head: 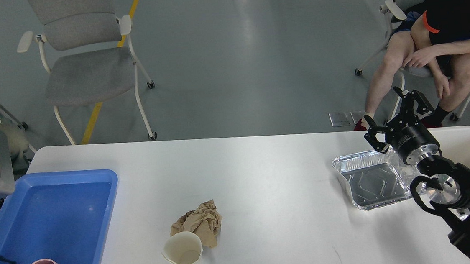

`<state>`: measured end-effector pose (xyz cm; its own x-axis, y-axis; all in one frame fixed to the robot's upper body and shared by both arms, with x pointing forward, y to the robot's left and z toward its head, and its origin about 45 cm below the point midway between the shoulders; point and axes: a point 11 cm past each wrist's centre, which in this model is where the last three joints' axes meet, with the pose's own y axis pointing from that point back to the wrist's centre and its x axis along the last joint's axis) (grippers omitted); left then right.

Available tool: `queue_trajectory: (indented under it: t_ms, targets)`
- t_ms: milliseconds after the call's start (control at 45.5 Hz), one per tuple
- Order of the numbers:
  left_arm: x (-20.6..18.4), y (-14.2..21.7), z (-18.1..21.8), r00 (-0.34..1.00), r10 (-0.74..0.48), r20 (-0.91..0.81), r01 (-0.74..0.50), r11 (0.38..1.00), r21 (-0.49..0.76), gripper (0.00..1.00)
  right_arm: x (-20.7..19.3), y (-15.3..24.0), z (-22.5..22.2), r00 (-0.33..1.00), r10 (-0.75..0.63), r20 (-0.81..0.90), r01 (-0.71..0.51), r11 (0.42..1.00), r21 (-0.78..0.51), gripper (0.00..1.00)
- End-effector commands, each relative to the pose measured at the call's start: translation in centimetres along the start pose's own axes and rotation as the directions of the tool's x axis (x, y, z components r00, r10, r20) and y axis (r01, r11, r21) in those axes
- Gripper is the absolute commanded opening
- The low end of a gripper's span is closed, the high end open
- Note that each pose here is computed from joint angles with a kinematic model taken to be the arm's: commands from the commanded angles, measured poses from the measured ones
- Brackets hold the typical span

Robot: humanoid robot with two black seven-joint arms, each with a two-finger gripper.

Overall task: Tidy desktop
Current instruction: 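Lower the small metal tray into the blue tray and release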

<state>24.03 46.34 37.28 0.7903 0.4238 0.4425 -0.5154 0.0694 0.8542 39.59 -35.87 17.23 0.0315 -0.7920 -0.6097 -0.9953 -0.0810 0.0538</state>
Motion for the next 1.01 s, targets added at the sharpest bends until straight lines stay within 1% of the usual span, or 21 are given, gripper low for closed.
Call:
queue_trajectory:
  t_ms: [0,154,329,439,593,615,813,988]
  targets:
    - [0.4,-2.2,-0.2,0.999,-0.003,-0.044,0.002,1.0,-0.026,0.0,0.0,0.1,0.1,1.0,0.001,0.001,-0.001,1.0,-0.001,1.0]
    - [1.7,-6.5,-4.0,0.981,0.037,-0.189,-0.034,0.999,0.023,0.0,0.2,0.2,0.2,1.0,0.004,0.001,-0.004,1.0,-0.004,1.0]
    - [1.6,-12.5,-5.9,0.965,0.047,-0.256,-0.032,0.998,0.061,0.0,0.2,0.3,0.3,1.0,0.004,0.002,-0.004,1.0,-0.005,1.0]
    - [0.5,-16.0,-7.1,0.955,0.04,-0.293,-0.011,0.995,0.1,0.0,0.2,0.3,0.3,1.0,0.005,0.002,-0.005,1.0,-0.006,1.0]
    - [-0.9,-19.6,-8.5,0.93,0.038,-0.366,0.01,0.992,0.129,0.0,0.5,0.6,0.6,1.0,0.011,0.003,-0.011,1.0,-0.012,1.0]
    - [-1.5,-20.8,-8.7,0.921,0.037,-0.387,0.018,0.99,0.138,0.0,0.5,0.6,0.6,1.0,0.01,0.002,-0.01,1.0,-0.012,1.0]
    - [-4.3,-24.8,-8.3,0.9,0.02,-0.435,0.05,0.988,0.147,0.01,0.4,0.5,0.5,1.0,0.008,0.003,-0.008,1.0,-0.011,1.0]
    - [-6.5,-26.8,-7.9,0.889,0.004,-0.459,0.073,0.986,0.15,0.02,0.5,0.6,0.5,1.0,0.01,0.002,-0.01,1.0,-0.011,1.0]
